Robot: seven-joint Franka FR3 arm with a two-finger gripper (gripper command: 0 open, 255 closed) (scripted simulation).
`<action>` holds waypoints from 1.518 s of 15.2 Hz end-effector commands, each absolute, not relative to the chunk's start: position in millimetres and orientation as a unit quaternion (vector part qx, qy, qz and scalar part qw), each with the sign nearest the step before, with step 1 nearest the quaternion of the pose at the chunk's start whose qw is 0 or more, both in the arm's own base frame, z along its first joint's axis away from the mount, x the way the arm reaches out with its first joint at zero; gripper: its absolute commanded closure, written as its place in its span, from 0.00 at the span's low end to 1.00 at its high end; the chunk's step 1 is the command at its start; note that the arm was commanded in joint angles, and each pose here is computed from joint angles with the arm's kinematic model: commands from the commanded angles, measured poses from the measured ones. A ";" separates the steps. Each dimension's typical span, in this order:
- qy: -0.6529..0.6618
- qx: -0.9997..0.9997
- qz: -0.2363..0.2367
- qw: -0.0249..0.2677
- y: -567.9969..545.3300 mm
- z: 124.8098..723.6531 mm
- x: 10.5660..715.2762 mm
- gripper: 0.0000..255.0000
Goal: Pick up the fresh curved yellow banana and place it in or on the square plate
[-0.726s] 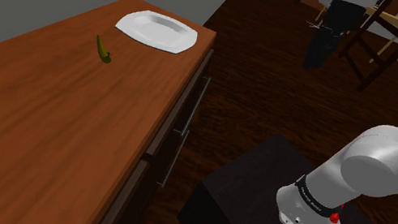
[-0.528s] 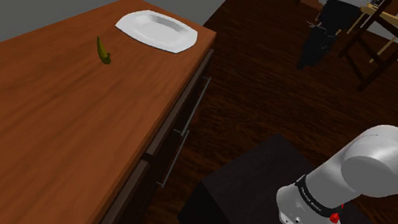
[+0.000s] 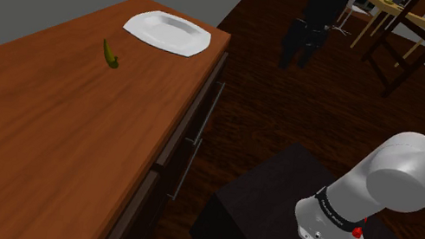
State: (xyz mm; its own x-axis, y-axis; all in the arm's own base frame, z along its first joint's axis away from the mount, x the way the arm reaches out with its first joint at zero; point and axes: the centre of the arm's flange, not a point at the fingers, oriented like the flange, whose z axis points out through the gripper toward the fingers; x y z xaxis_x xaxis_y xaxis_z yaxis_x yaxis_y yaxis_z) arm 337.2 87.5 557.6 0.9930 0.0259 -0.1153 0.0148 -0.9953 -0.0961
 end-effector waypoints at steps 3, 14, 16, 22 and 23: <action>-0.004 -0.998 0.052 0.043 135.3 554.2 359.2 0.00; 0.010 -0.999 0.036 0.030 264.2 544.4 427.0 0.00; 0.013 -0.999 0.033 0.028 287.4 542.4 439.7 0.00; 0.021 -0.999 0.024 0.021 356.5 536.4 478.8 0.00; 0.022 -0.999 0.022 0.020 367.9 535.3 485.4 0.00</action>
State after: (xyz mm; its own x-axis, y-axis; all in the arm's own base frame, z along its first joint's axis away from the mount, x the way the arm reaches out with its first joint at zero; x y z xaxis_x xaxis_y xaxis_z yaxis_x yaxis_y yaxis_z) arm 477.5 357.6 535.6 0.9981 -0.0383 -0.0490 -0.0403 -0.9984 -0.0407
